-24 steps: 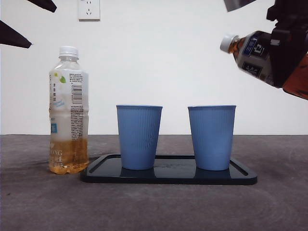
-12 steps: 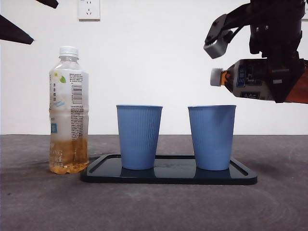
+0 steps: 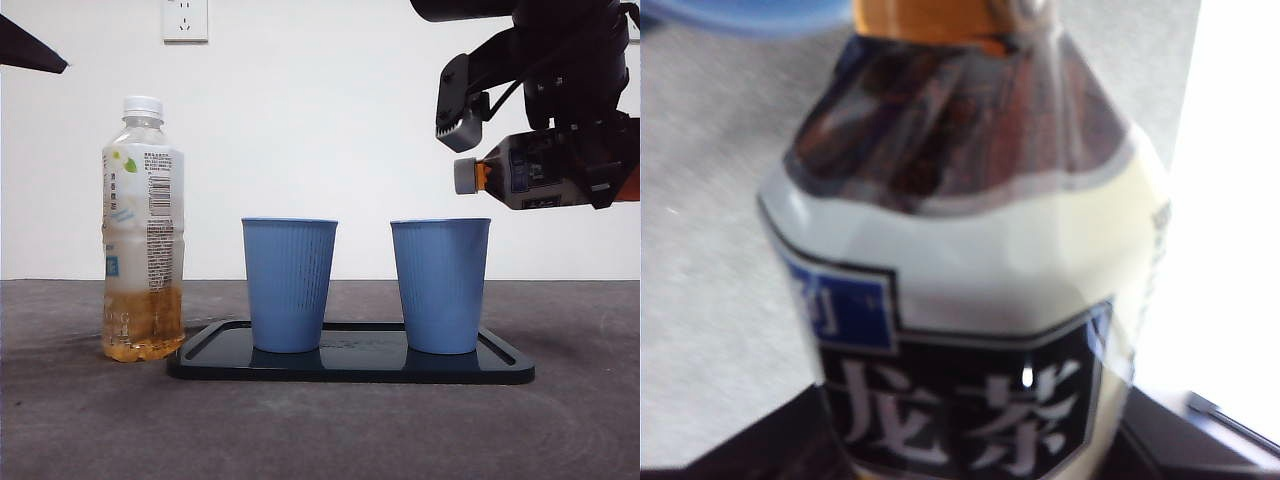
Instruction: Pour the drink into the cup
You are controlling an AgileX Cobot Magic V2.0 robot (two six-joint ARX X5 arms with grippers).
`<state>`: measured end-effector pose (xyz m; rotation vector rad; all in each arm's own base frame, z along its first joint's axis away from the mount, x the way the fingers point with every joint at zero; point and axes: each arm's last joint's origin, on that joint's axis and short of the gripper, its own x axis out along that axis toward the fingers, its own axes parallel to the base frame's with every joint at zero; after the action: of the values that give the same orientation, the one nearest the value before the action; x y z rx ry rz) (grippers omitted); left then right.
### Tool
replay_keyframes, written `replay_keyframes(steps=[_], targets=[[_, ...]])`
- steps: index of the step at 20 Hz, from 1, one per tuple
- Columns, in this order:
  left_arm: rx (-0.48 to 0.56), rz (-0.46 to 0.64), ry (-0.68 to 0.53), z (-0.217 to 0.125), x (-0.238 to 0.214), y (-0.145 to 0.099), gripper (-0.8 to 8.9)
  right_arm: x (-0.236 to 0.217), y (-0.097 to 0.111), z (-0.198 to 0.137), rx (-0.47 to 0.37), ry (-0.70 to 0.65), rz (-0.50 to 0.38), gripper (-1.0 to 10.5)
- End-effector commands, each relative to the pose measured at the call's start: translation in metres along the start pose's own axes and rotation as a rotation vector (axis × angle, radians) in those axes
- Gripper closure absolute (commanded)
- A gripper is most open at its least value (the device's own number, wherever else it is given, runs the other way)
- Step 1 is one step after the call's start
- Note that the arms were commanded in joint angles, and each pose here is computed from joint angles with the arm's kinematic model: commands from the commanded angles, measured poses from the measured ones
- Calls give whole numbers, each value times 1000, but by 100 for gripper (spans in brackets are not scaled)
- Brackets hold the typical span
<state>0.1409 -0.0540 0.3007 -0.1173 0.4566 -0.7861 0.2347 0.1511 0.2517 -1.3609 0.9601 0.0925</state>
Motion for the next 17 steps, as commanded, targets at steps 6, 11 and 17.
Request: replay_keyframes(steps=[6, 11, 17], targets=[[32, -1, -14, 2, -2, -2, 378, -13, -5, 9, -71, -5, -110, 752], [34, -8, -12, 2, -1, -4, 377, -14, -5, 10, -72, -7, -117, 752], [34, -8, -11, 2, -1, -3, 377, -14, -5, 10, -54, -9, -117, 752]])
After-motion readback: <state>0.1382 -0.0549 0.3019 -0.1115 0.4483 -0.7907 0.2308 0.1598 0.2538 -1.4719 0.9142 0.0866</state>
